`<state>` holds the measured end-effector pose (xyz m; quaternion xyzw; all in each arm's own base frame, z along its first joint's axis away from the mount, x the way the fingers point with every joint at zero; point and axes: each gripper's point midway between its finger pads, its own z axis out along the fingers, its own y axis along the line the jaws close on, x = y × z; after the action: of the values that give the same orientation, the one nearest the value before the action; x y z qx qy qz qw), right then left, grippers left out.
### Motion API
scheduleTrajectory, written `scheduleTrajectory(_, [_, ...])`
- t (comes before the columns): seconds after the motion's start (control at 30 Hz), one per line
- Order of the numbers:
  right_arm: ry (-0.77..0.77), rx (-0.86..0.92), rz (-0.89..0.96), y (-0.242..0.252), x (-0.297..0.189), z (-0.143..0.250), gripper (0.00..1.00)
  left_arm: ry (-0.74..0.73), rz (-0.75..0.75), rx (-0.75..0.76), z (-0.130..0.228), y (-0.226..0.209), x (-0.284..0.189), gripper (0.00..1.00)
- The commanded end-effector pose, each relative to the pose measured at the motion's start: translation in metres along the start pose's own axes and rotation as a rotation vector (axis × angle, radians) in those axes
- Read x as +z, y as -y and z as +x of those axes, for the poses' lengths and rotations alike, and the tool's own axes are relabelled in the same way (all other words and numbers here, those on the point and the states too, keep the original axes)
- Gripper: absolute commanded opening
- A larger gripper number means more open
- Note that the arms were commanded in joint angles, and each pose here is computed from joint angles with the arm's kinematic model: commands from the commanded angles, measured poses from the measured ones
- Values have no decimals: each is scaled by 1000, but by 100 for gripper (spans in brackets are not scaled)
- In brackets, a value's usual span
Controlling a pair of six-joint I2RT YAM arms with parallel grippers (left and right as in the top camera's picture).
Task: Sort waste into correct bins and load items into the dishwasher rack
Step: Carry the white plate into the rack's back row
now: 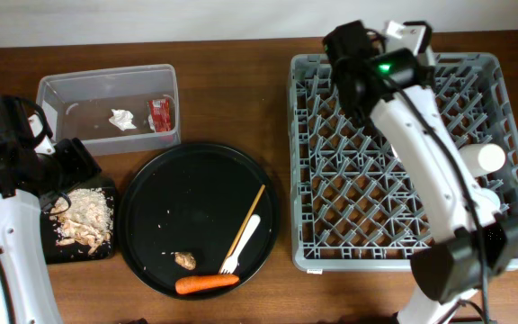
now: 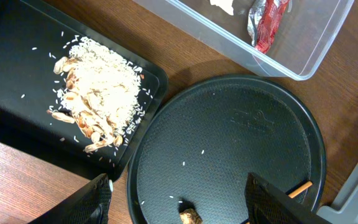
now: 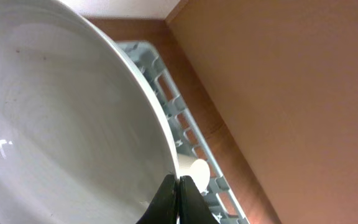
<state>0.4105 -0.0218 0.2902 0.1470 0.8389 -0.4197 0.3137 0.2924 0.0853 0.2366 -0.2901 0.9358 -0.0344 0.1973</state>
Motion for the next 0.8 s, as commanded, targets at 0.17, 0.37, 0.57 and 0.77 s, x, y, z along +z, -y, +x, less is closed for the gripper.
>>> scheduleTrajectory(0.17, [-137,-151,-18,-67,32,52,4,13,14,-12,-2,2,-4,68])
scheduleTrajectory(0.37, [-88,-167,-66,-88,8,51,4,13,14,-12,-2,2,-4,68])
scheduleTrajectory(0.57, [-14,-183,-171,-123,-32,51,15,9,13,-13,-1,1,-4,68])
scheduleTrajectory(0.77, [35,-239,-240,-139,-69,58,51,10,13,-13,-1,1,-4,68])
